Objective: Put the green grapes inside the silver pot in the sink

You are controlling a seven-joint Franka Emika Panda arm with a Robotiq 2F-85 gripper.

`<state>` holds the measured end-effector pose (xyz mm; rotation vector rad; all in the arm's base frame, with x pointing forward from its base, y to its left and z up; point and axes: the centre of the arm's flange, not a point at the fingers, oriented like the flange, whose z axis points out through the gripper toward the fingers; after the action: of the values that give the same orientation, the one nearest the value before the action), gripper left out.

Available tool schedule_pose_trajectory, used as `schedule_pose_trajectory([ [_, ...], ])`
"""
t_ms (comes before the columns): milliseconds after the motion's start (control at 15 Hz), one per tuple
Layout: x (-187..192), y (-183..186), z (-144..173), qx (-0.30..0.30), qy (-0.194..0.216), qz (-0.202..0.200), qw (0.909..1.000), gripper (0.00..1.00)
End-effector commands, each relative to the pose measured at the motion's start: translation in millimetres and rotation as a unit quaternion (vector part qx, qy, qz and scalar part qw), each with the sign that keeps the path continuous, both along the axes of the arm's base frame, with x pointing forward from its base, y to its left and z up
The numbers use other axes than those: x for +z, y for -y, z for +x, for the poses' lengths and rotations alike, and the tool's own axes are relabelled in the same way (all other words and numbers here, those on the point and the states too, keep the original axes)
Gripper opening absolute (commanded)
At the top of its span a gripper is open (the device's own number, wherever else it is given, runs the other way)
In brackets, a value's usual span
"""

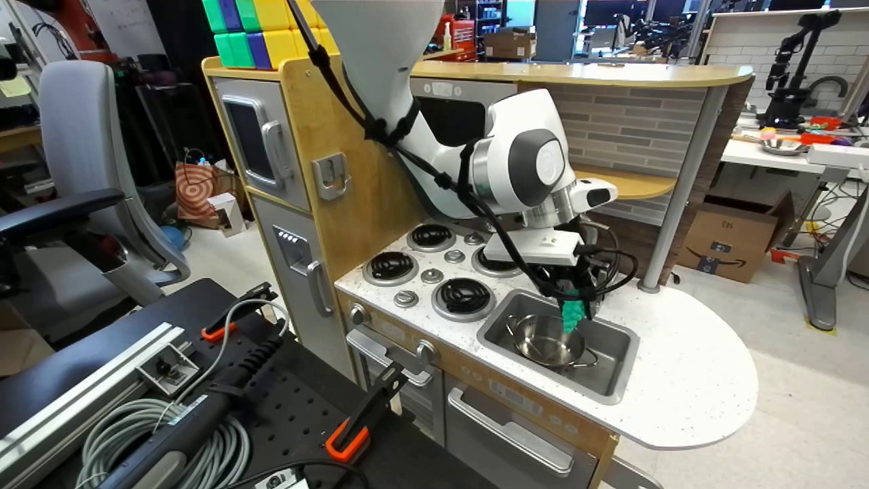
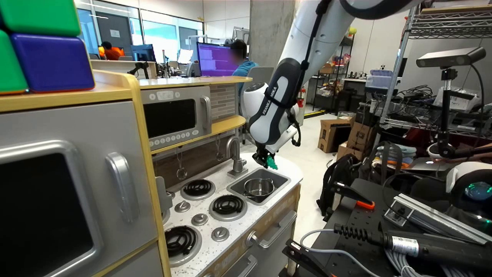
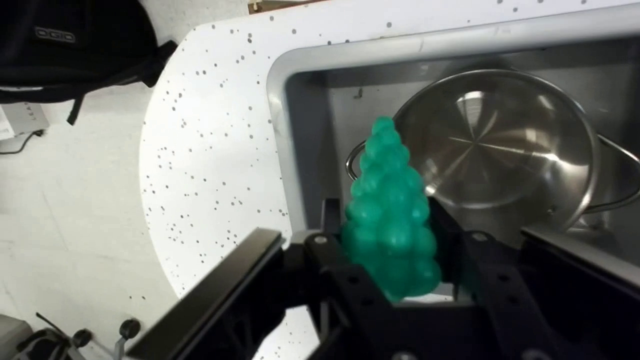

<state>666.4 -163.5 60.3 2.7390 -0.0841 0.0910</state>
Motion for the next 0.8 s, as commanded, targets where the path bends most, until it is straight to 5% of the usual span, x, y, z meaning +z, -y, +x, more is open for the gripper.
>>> schedule_pose_trajectory([
  [0, -22, -6, 51, -0.016, -0.035, -0.031, 0.9988, 0.17],
  [333, -32, -24, 66, 0.005, -0.067, -0.046, 0.9967, 0.17],
  [400, -34, -25, 67, 0.006, -0.072, -0.045, 0.9964, 0.67],
  [533, -35, -27, 67, 0.009, -0.079, -0.049, 0.9957, 0.73],
  [733, -26, -34, 57, 0.021, -0.076, -0.037, 0.9962, 0.98],
])
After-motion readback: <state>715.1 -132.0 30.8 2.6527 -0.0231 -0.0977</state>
